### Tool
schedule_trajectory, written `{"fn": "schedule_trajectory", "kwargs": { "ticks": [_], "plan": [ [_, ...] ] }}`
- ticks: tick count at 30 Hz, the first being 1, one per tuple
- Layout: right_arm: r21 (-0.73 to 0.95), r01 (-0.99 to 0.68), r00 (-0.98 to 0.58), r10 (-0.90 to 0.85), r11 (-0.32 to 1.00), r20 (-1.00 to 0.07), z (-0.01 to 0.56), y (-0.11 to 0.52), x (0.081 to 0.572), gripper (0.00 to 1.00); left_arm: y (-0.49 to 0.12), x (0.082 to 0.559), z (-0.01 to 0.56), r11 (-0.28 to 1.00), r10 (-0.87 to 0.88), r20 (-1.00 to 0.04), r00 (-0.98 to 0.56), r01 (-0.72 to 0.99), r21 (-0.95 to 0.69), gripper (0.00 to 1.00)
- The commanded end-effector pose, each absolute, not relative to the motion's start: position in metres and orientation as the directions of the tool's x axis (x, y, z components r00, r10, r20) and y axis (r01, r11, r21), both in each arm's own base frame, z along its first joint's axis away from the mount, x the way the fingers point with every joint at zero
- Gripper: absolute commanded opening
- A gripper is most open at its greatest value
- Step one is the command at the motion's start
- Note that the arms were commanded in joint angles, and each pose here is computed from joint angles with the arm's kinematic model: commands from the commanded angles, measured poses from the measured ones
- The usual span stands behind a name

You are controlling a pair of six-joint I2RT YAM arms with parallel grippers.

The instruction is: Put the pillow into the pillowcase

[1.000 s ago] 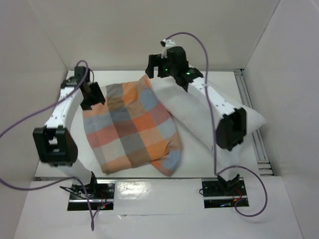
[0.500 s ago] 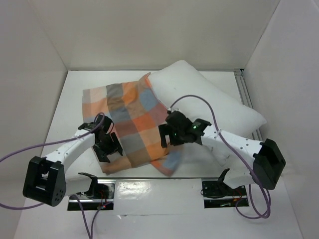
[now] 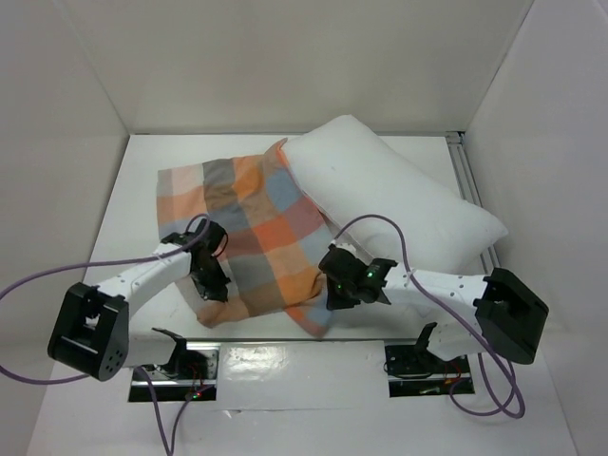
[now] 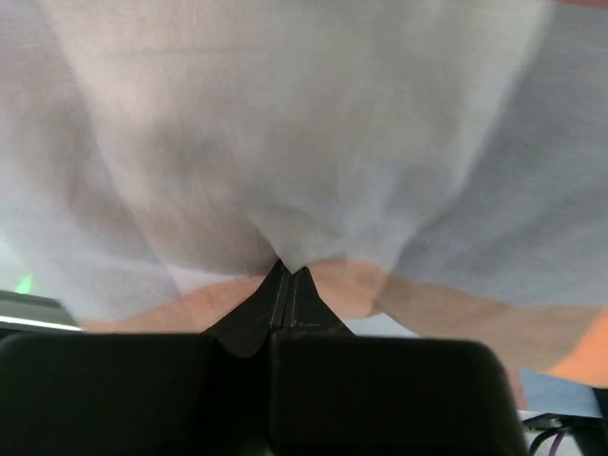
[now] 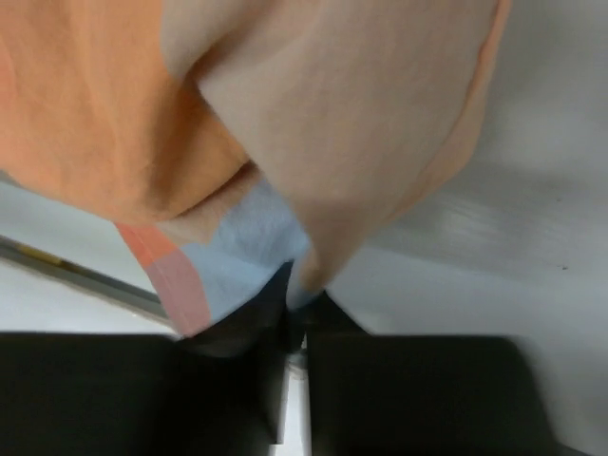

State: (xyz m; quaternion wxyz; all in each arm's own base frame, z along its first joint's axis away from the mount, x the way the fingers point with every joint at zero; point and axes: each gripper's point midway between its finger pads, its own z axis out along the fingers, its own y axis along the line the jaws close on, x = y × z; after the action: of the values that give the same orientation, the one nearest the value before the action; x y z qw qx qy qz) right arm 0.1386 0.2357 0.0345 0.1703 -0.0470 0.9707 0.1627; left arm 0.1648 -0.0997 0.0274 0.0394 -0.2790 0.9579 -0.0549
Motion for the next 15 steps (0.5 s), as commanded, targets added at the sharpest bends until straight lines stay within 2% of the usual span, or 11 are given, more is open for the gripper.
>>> {"fn": "schedule_trajectory", "kwargs": {
  "ticks": [1, 2, 8, 10, 15],
  "plan": [
    [0.329, -0.146, -0.897, 0.016, 0.933, -0.442, 0.053, 0.258, 0.165, 0.05, -0.092, 0.202, 0.073, 0.845, -0.534, -0.213, -0.818, -0.512, -0.154, 0.00],
    [0.316, -0.150, -0.888, 0.012, 0.937, -0.459, 0.064, 0.261, 0.168, 0.00, -0.083, 0.207, 0.085, 0.849, -0.528, -0.271, -0.805, -0.511, -0.138, 0.00],
    [0.183, -0.184, -0.782, -0.031, 0.966, -0.623, 0.121, 0.249, 0.205, 0.00, -0.049, 0.246, 0.192, 0.839, -0.537, -0.529, -0.657, -0.479, -0.256, 0.00],
    [0.148, -0.200, -0.757, -0.057, 0.968, -0.651, 0.136, 0.250, 0.213, 0.00, -0.035, 0.259, 0.213, 0.822, -0.558, -0.564, -0.609, -0.499, -0.274, 0.00],
    [0.087, -0.260, -0.674, -0.116, 0.962, -0.729, 0.175, 0.258, 0.273, 0.00, -0.010, 0.321, 0.199, 0.805, -0.572, -0.573, -0.587, -0.537, -0.252, 0.00]
  ]
}}
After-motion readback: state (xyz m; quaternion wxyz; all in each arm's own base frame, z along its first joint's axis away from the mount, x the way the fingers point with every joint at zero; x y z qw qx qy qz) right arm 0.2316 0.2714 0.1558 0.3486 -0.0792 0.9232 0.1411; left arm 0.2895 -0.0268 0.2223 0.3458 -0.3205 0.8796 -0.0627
